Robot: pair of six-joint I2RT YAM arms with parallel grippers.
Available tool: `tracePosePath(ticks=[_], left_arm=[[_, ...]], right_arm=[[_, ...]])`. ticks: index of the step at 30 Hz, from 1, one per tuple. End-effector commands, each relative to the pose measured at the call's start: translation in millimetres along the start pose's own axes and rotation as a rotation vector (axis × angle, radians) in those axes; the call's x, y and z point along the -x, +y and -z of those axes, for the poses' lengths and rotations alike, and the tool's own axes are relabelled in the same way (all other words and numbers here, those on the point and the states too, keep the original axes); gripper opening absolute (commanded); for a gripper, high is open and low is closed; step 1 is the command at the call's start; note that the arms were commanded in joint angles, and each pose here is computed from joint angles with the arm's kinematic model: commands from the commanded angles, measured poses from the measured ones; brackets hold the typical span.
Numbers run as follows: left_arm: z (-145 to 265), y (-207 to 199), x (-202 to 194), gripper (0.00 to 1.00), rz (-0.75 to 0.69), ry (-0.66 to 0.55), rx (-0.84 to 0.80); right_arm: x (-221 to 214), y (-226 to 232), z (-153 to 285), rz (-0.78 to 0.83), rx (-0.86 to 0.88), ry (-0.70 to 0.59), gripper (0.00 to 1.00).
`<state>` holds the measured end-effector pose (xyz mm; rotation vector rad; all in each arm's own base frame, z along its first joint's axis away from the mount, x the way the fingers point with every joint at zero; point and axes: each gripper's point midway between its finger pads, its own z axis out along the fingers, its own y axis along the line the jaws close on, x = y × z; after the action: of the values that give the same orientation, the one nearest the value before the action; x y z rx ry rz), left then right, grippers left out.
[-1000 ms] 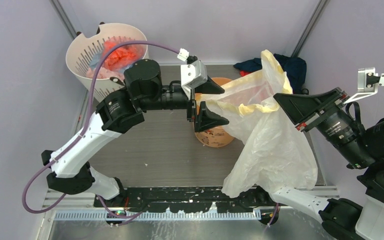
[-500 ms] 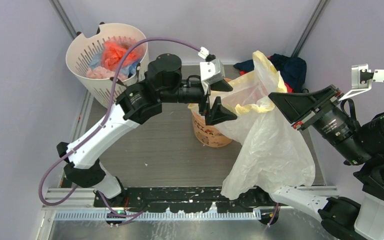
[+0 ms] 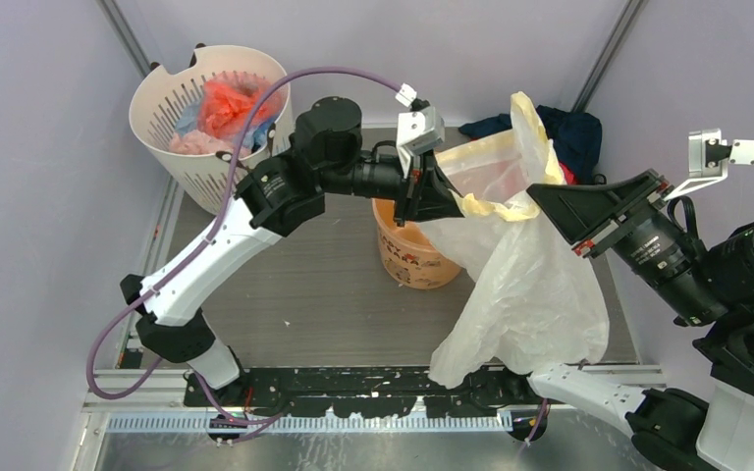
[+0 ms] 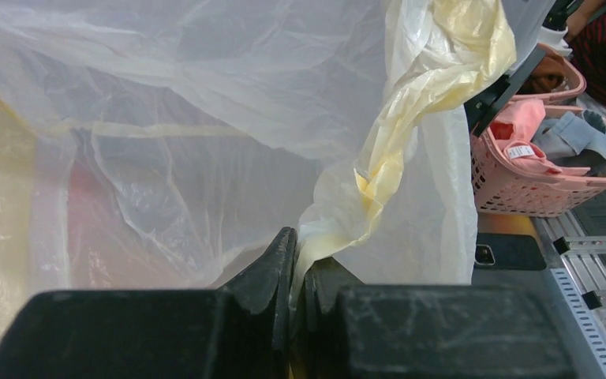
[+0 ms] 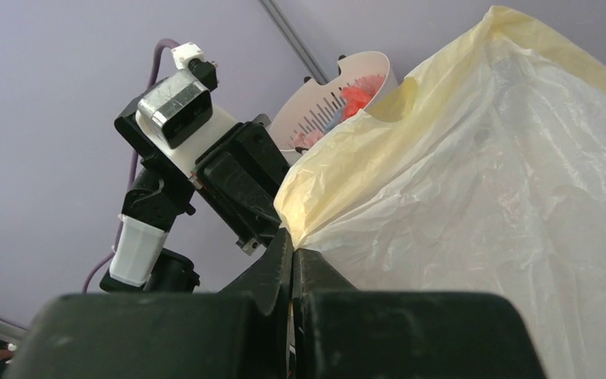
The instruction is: Put the trash bags into the trash bin
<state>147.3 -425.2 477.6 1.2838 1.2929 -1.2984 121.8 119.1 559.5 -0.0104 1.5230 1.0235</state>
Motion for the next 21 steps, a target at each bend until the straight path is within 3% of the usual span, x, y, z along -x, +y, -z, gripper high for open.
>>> tracePosePath(ticks=[1, 6, 13, 19, 21], left_arm=[[29.6, -18.5, 54.2, 0.08, -0.061, -0.134, -0.014], [46.1, -24.7, 73.6, 0.07, -0.081, -0.185, -0.003], [56.6, -30.2, 99.2, 0.05, -0.098, -0.237, 0.003], [62.0, -34.2, 125.3, 0.05, -0.110, -0.301, -0.020], [62.4, -38.6, 132.8, 0.05, -0.104, -0.321, -0.046]], right_arm=[[13.5, 4.6, 11.6, 0.001, 0.022, -0.057, 0.01], [13.8, -1.5, 19.1, 0.004, -0.002, -0.065, 0.02], [12.2, -11.9, 25.4, 0.015, -0.048, -0.064, 0.14], [20.2, -10.5, 42.9, 0.015, -0.054, -0.071, 0.35], [23.2, -14.2, 51.9, 0.018, -0.068, -0.087, 0.37]])
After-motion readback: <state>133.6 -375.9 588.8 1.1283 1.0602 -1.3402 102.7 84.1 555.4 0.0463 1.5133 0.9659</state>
